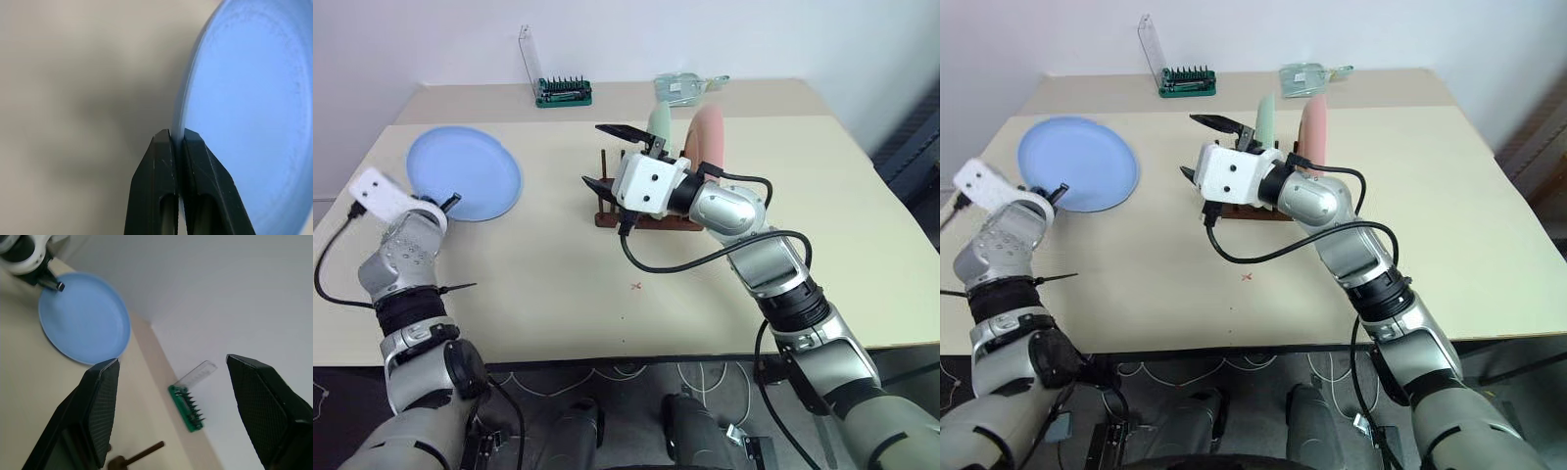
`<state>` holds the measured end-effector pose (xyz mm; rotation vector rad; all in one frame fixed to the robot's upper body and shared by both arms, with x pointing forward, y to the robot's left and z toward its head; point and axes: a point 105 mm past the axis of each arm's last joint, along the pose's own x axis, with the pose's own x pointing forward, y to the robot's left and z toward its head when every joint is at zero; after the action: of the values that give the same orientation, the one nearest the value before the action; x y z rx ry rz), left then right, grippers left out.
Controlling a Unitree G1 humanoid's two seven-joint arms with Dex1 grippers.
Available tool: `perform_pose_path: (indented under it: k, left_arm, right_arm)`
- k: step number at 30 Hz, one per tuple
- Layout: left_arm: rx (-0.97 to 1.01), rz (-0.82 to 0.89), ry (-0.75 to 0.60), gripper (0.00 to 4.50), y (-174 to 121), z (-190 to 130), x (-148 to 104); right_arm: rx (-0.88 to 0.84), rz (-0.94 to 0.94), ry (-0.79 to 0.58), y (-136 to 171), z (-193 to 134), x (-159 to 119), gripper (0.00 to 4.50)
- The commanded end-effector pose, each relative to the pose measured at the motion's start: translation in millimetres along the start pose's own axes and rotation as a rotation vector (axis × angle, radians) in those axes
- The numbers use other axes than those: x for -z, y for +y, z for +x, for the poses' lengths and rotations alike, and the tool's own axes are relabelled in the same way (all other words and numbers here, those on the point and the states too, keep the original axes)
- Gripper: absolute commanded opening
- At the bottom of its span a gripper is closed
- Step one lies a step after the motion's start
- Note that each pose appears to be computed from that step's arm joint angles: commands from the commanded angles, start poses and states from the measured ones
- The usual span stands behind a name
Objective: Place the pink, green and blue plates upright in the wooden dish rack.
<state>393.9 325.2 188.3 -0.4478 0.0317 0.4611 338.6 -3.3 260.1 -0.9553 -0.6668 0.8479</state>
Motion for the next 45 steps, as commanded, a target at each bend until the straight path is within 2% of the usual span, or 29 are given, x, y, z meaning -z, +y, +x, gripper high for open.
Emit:
perform_pose_path:
  k: [1,2,5,6,9,11,16,20,28,31,38,39,40,42,45]
  left_arm:
    - [0.253,0.071,-0.212,0.05,-72.1,-40.7,-58.0]
    - [0.277,0.107,-0.233,0.05,-83.2,-50.0,-63.1]
    - [0.274,0.090,-0.210,0.00,-99.9,-66.3,-70.0]
    - [0.280,0.083,-0.201,0.00,-103.8,-70.0,-71.0]
    - [0.301,0.093,-0.189,0.00,-111.1,-78.0,-72.5]
    - [0.339,0.074,-0.168,0.00,-123.3,-90.8,-74.7]
    - [0.412,0.072,-0.098,0.00,-144.6,-111.3,-67.8]
    - [0.411,0.053,-0.069,0.00,-146.0,-115.0,-65.3]
    - [0.468,0.082,-0.007,0.00,-153.7,-123.3,-53.8]
    - [0.479,0.079,0.003,0.00,-154.8,-123.8,-51.9]
    - [0.490,0.063,0.011,0.00,-155.8,-124.3,-50.6]
    - [0.491,0.058,0.010,0.00,-155.6,-124.3,-50.8]
    - [0.493,0.052,0.010,0.32,-155.6,-124.2,-50.8]
    - [0.501,0.011,-0.004,1.04,-156.0,-123.9,-53.9]
    - [0.499,-0.051,-0.048,2.49,-152.5,-122.2,-63.9]
  right_arm:
    - [-0.038,-0.084,-0.063,5.6,8.5,-13.4,3.56]
    - [-0.050,-0.088,-0.072,8.1,11.1,-15.0,3.56]
    - [-0.070,-0.067,-0.105,11.4,18.1,-21.5,4.34]
    - [-0.067,-0.069,-0.110,10.9,19.7,-22.7,4.43]
    - [-0.058,-0.093,-0.112,9.9,22.0,-23.2,4.43]
    - [-0.051,-0.184,-0.086,9.4,28.3,-16.9,4.43]
    - [-0.018,-0.264,-0.058,5.4,38.7,-7.0,4.43]
    - [-0.019,-0.289,-0.048,6.2,43.0,-2.3,4.43]
    - [0.053,-0.338,0.040,-14.1,51.6,14.7,4.43]
    - [0.051,-0.335,0.038,-13.1,51.6,14.5,3.59]
    - [0.033,-0.342,0.029,-8.0,50.5,12.7,0.07]
    - [0.034,-0.342,0.028,-8.0,50.5,12.5,0.02]
    - [0.038,-0.345,0.028,-8.5,50.2,12.3,0.01]
    - [0.045,-0.350,0.030,-8.9,49.5,12.8,0.00]
    - [0.045,-0.351,0.026,-7.1,48.8,12.2,0.00]
